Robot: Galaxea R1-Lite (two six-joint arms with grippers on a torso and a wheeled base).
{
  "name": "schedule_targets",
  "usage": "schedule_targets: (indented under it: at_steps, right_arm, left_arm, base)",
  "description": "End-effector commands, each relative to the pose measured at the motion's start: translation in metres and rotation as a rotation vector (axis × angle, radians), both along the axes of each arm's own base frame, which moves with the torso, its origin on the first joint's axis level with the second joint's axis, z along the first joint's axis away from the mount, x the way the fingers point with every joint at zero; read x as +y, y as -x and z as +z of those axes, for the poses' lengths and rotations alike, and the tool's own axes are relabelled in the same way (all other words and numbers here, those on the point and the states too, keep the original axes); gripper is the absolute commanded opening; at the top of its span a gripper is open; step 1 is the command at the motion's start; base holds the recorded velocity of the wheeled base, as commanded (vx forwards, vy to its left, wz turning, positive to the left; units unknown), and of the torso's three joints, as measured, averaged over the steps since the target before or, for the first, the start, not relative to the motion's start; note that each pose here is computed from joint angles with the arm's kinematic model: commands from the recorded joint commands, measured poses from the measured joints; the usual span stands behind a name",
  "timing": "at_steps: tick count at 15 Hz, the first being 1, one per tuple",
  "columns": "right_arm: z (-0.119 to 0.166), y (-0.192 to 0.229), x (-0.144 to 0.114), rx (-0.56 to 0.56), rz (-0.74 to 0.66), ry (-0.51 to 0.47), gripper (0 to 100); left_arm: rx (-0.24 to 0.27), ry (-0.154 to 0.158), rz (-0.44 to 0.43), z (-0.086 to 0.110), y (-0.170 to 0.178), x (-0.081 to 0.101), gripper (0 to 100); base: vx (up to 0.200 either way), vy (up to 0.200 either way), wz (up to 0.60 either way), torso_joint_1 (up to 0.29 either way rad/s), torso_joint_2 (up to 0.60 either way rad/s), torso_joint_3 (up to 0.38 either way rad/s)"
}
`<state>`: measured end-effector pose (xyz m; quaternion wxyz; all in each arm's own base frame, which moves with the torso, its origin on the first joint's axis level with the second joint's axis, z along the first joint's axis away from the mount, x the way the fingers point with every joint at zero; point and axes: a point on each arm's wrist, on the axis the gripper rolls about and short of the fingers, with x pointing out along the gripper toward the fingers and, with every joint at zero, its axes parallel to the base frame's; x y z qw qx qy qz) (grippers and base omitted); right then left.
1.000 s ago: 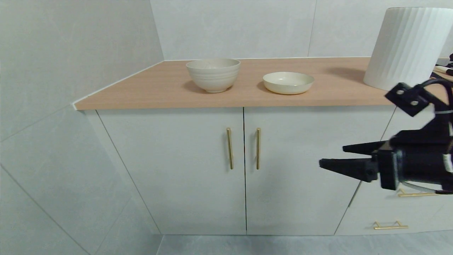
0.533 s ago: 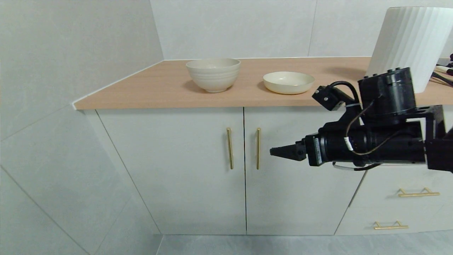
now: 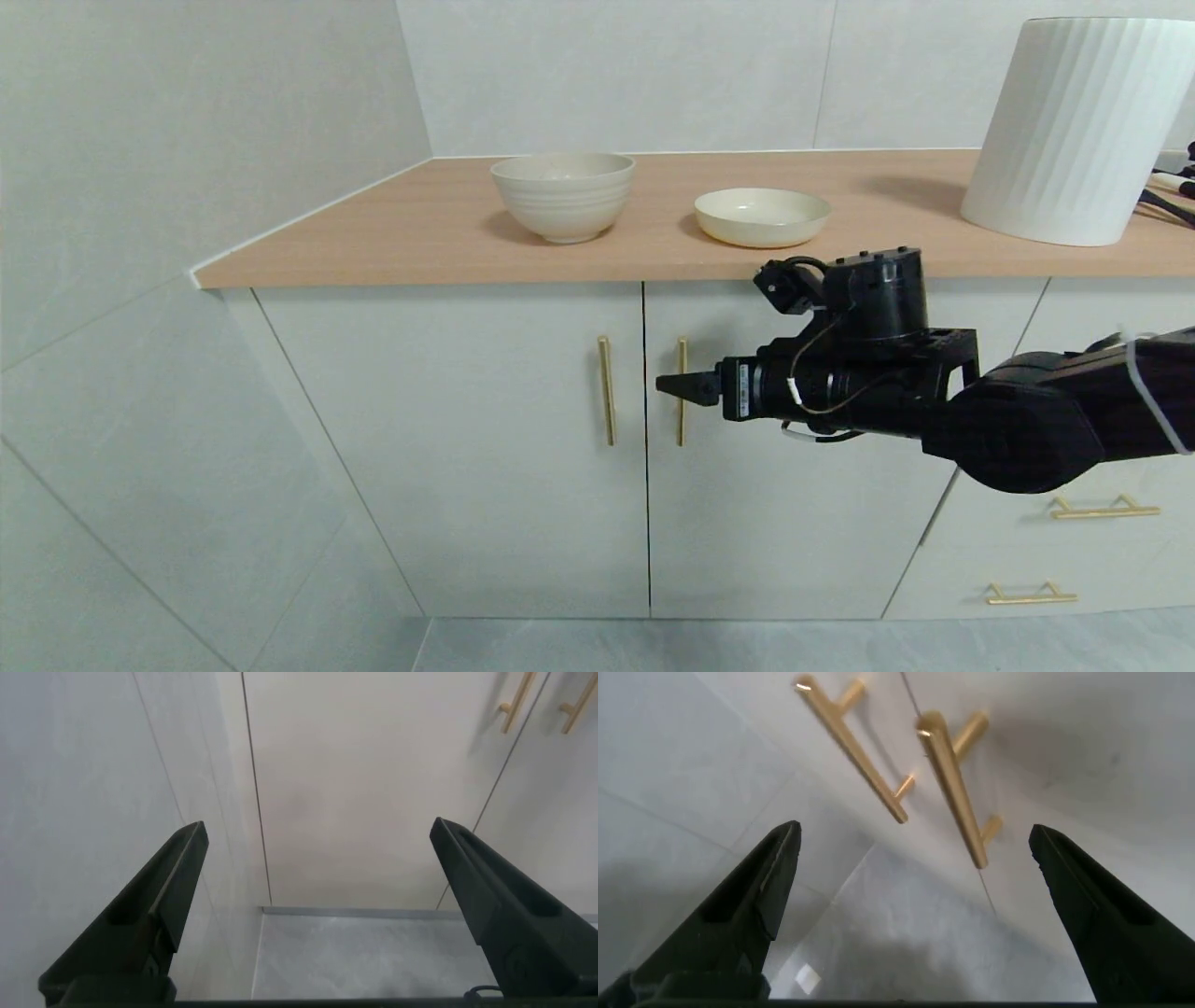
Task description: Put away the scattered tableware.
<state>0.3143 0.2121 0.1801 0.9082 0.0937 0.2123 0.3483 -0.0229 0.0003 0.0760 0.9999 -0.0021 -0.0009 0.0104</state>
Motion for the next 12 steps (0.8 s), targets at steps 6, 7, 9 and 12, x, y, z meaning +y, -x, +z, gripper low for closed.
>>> schedule_targets:
  at_steps: [6, 7, 9, 12]
  right_arm:
    - [-0.028, -0.01, 0.022, 0.009, 0.007, -0.017, 100]
    - [-0.03, -0.011, 0.023, 0.01, 0.005, -0.018, 100]
    - [-0.032, -0.013, 0.029, -0.004, 0.007, -0.057, 100]
    - [-0.038, -0.016, 0.038, -0.038, -0.023, -0.091, 100]
  left_arm:
    - [0.0, 0.0, 0.001, 0.0, 0.0, 0.0, 100]
    - [0.0, 0.0, 0.001, 0.0, 0.0, 0.0, 100]
    - [0.0, 0.0, 0.001, 0.0, 0.0, 0.0, 100]
    - [0.0, 0.0, 0.001, 0.0, 0.0, 0.0, 100]
  base:
    - [0.0, 0.0, 0.0, 0.0, 0.0, 0.0]
    - [0.0, 0.0, 0.0, 0.0, 0.0, 0.0]
    - [0.0, 0.0, 0.0, 0.0, 0.0, 0.0]
    - [0.0, 0.0, 0.0, 0.0, 0.0, 0.0]
